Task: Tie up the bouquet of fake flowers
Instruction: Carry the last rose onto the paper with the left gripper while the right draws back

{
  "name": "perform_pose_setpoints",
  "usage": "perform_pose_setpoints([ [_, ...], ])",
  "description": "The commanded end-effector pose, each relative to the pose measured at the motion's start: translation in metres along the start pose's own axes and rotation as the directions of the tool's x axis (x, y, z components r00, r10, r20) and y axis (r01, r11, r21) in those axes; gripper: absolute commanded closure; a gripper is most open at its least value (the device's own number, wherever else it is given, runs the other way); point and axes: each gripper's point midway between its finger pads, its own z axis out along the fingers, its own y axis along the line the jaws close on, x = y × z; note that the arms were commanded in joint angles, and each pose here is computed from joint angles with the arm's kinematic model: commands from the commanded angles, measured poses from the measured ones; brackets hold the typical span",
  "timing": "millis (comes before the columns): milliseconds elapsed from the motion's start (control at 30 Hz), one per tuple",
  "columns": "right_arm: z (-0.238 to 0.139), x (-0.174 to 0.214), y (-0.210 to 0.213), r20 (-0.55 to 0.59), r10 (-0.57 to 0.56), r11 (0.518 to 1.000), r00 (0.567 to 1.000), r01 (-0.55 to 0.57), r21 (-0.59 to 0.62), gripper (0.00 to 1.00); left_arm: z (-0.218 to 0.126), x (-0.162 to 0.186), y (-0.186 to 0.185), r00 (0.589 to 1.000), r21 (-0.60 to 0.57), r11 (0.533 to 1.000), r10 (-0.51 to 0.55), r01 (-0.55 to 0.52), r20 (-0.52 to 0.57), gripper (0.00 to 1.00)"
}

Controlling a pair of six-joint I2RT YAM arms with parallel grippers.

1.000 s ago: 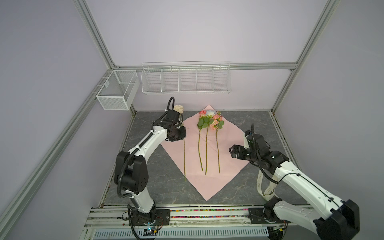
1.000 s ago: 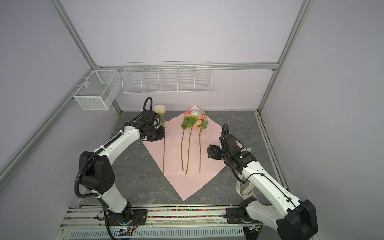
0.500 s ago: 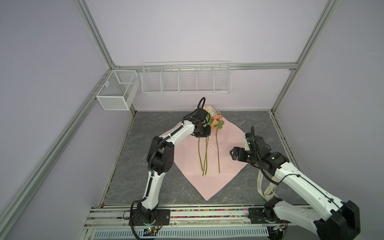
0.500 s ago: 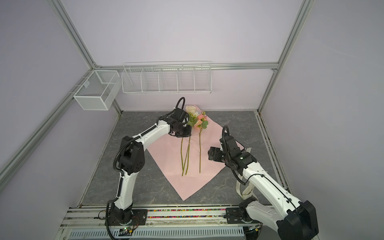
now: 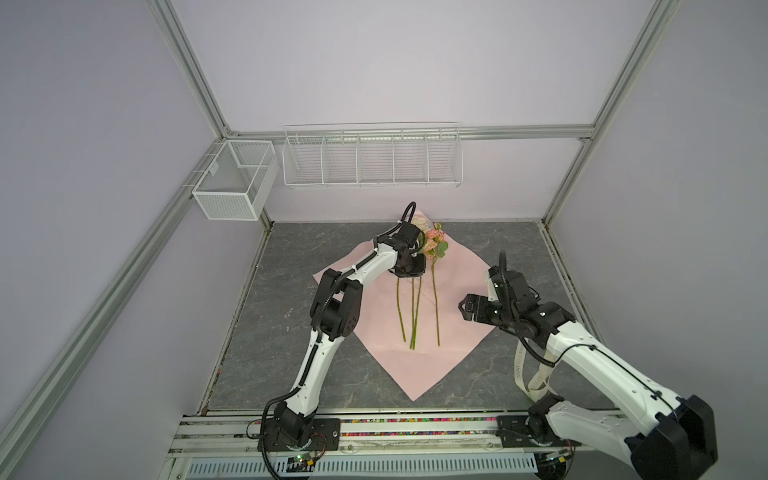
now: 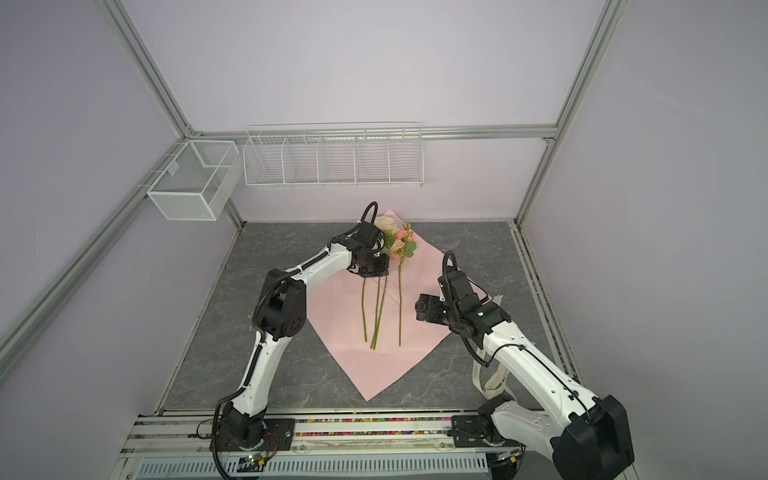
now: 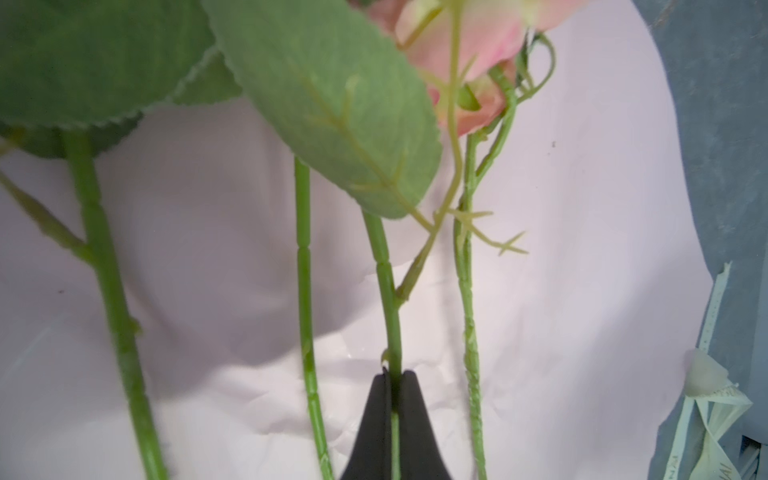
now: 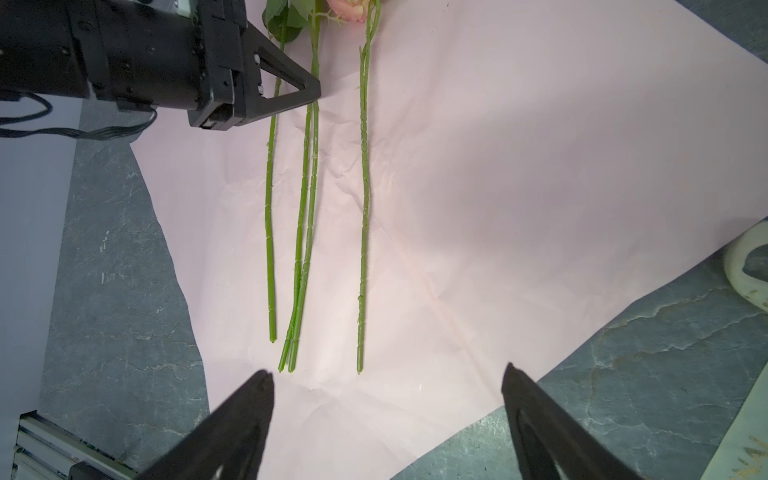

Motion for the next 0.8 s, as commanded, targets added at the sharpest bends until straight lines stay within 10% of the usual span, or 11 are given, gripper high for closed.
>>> perform_pose_setpoints([
  [0,0.003,0.005,-0.002,-0.031,0.004,1.0,1.0,-0.004,0.003,0.11,0.006,-0.007,-0.001,0.999,0.0,0.999,0.033,-0.033,0.013,0.95],
  [767,-0.004,0.002,0.007,0.019,0.048,0.995,0.999,-0.047,-0.091,0.11,-0.078,-0.01,-0.017,0.99,-0.015,0.996,0.089,-0.088,0.105,0.66],
])
